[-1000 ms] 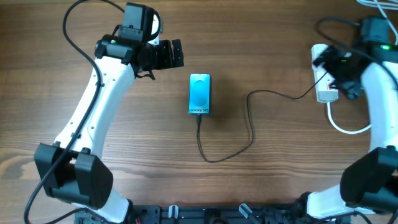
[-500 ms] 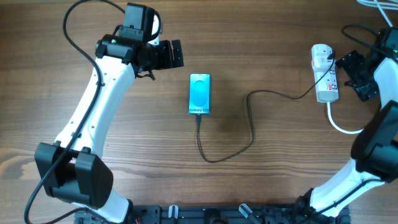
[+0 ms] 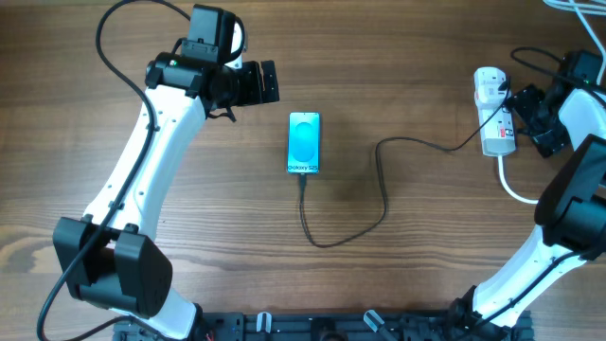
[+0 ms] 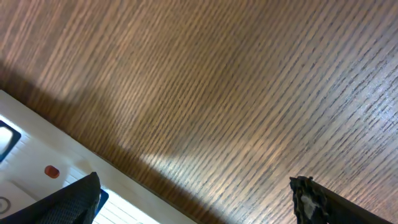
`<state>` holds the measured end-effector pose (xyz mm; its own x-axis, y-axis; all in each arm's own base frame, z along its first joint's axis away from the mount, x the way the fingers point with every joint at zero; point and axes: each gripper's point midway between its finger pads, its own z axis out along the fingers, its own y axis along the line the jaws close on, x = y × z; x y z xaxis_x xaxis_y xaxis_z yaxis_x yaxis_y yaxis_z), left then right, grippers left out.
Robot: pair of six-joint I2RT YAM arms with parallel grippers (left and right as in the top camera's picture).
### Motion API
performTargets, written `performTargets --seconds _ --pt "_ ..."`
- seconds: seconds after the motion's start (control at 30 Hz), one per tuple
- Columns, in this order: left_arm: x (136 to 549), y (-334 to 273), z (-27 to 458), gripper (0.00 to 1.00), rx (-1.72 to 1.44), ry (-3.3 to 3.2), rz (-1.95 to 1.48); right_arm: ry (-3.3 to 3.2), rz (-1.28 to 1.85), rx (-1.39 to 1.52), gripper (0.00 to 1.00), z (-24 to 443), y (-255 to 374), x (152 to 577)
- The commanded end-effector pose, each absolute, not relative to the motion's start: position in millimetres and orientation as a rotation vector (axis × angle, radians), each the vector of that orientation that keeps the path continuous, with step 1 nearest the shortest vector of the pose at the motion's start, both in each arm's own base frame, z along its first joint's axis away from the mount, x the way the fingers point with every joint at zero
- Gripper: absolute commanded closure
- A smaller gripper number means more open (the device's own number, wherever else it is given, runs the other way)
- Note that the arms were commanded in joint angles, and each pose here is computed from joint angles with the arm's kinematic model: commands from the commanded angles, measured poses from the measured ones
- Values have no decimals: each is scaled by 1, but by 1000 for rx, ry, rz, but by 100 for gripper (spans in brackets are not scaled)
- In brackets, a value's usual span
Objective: Plug charger to phone and switch on socket
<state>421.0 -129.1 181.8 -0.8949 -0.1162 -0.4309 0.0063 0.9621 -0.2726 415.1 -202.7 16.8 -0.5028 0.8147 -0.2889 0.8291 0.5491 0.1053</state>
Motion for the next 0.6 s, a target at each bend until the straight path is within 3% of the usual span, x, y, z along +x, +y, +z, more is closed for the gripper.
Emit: performTargets --seconds 0.0,0.57 --pt "422 -126 178 0 -93 2662 -357 2523 -4 1307 0 10 -196 421" --pt "422 -126 178 0 -93 2662 -357 2611 56 1193 0 8 -168 426"
